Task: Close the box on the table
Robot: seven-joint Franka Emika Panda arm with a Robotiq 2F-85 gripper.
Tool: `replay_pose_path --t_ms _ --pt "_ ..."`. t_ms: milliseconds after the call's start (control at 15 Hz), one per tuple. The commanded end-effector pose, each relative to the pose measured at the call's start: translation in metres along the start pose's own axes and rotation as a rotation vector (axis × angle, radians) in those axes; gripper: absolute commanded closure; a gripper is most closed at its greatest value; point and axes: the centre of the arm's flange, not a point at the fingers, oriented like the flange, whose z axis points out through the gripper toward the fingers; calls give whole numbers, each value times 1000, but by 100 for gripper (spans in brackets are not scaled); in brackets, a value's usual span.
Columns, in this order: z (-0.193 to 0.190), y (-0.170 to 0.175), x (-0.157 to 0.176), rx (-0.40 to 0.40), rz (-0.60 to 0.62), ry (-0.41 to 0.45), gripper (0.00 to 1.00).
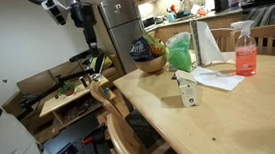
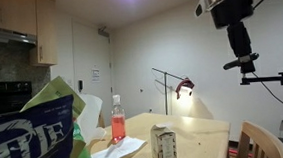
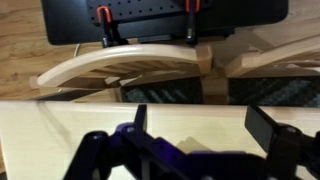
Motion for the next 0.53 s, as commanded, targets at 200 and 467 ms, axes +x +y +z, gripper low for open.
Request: replay_pose_path --t_ms 200,467 --pt "0 4 14 -248 -278 8 0" --pt "-1 8 16 -390 -453 33 0"
